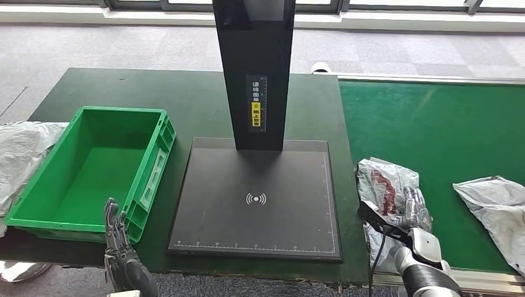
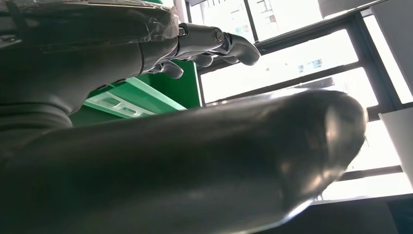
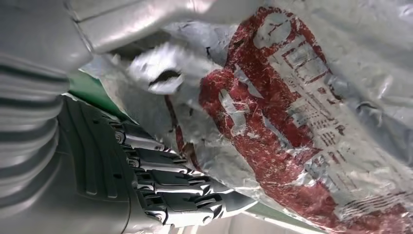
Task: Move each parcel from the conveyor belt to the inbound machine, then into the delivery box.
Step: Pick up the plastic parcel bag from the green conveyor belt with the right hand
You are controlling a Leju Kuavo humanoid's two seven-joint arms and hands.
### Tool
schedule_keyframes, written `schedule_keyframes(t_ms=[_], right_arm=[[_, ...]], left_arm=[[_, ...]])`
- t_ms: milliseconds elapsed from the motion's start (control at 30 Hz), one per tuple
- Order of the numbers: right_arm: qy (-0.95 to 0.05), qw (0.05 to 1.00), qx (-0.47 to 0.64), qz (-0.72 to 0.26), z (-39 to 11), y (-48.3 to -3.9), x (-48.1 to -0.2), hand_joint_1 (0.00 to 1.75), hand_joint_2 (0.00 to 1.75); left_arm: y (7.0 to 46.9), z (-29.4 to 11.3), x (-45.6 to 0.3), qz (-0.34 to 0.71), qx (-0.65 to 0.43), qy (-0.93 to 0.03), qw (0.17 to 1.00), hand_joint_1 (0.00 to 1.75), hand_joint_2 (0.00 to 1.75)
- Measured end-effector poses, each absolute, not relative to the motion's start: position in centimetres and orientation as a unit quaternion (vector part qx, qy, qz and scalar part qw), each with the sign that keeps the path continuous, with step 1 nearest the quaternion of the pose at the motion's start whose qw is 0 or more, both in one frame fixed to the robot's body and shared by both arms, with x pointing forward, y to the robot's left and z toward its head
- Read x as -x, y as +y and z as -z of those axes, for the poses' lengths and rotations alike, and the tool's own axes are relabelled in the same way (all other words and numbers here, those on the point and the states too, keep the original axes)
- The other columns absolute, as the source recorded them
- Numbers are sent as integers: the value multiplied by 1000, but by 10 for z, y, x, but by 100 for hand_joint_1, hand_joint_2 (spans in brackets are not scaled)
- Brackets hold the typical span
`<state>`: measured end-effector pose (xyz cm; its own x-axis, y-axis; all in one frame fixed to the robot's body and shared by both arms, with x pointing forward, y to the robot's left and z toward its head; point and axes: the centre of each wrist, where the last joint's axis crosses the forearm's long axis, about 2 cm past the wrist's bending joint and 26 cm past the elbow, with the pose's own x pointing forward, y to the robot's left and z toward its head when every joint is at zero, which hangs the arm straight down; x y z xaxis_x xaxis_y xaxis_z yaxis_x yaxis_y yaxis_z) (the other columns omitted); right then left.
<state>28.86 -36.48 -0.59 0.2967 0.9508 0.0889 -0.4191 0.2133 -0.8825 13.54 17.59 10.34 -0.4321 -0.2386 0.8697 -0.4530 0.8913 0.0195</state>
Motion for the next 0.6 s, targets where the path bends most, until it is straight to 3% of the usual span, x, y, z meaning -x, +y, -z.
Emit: schedule_keyframes(t_ms=[267,600], right_arm=[[-331,680,361,-545,-2,-355,-305,175,175],[-371,632,408,-544,-6,-322,-312,175,175]], left_arm=[[180,-105,-127,-114,-226,-832,493,0,0],[185,-114,-121,-124,-245,-831,484,0,0]])
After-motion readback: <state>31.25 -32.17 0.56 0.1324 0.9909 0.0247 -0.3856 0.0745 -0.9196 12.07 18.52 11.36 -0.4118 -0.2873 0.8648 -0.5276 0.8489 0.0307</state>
